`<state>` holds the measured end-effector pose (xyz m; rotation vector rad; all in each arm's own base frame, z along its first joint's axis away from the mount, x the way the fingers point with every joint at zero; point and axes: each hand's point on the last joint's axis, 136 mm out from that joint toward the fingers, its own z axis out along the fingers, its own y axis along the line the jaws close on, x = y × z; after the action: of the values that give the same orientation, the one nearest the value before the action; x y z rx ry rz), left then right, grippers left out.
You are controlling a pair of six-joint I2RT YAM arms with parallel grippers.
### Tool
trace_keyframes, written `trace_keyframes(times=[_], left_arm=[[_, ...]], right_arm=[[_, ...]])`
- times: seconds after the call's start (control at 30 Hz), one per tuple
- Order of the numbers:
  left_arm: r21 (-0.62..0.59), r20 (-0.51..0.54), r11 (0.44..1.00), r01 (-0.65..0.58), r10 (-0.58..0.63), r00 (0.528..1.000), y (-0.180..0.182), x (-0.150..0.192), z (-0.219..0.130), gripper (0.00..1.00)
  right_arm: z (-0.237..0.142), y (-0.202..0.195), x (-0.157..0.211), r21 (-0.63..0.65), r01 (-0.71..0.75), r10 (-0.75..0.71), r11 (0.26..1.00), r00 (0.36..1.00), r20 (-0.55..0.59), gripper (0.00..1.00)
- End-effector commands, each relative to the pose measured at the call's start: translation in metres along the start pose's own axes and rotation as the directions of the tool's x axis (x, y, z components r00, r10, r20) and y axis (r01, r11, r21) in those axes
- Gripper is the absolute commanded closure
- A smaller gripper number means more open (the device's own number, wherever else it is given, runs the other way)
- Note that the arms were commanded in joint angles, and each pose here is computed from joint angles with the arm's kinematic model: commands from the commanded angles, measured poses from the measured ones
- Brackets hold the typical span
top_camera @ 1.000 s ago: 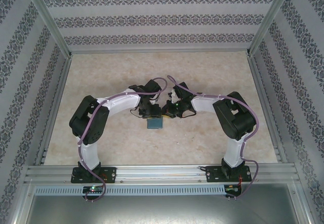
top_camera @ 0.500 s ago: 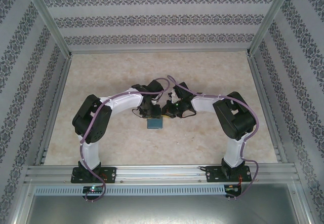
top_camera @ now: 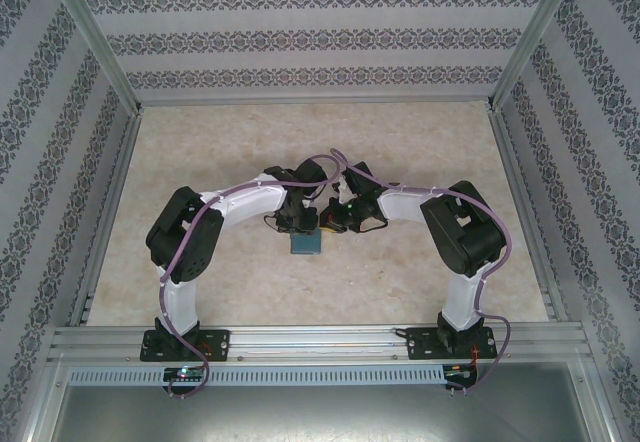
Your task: Take the credit cards out of the card holder
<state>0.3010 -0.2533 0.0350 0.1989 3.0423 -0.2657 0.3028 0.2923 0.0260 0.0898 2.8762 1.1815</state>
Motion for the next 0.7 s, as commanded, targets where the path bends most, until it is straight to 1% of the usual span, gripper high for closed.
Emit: trace_keyframes(times=[0.0, 0.1, 0.17, 0.27, 0.43, 0.57, 0.63, 0.67], left_arm=[[-0.111, -0.054, 0.994, -0.025, 0.019, 0.998, 0.021, 0.012, 0.015, 0.84], [-0.084, -0.025, 0.996, -0.023, 0.021, 0.999, 0.016, 0.009, 0.007, 0.87], [-0.046, 0.009, 0.999, -0.024, 0.024, 1.000, 0.010, 0.004, 0.000, 0.91], [0.001, 0.046, 1.000, -0.018, 0.018, 0.999, 0.004, 0.000, -0.009, 0.94], [0.146, 0.098, 0.989, 0.019, -0.033, 0.995, -0.008, -0.008, -0.026, 0.96], [0.294, 0.123, 0.954, 0.064, -0.104, 0.987, -0.014, -0.015, -0.039, 0.97], [0.366, 0.130, 0.927, 0.082, -0.138, 0.982, -0.015, -0.017, -0.043, 0.97], [0.413, 0.123, 0.905, 0.099, -0.163, 0.979, -0.016, -0.018, -0.044, 0.98]], right_arm=[[0.001, -0.004, 0.008, 0.031, -0.006, 0.007, 1.000, 1.000, -0.016, 0.95], [0.001, -0.006, 0.008, 0.042, -0.002, 0.003, 0.999, 1.000, -0.016, 0.95], [0.000, -0.007, 0.008, 0.050, -0.003, 0.004, 0.999, 1.000, -0.015, 0.95], [-0.002, -0.008, 0.008, 0.065, 0.003, -0.003, 0.998, 1.000, -0.011, 0.95], [-0.005, -0.009, 0.008, 0.081, 0.009, -0.008, 0.997, 1.000, -0.010, 0.96], [-0.008, -0.013, 0.007, 0.110, 0.008, -0.008, 0.994, 1.000, 0.001, 0.97], [-0.009, -0.014, 0.007, 0.120, 0.008, -0.008, 0.993, 1.000, 0.002, 0.97], [-0.009, -0.015, 0.007, 0.128, 0.010, -0.010, 0.992, 1.000, 0.004, 0.97]])
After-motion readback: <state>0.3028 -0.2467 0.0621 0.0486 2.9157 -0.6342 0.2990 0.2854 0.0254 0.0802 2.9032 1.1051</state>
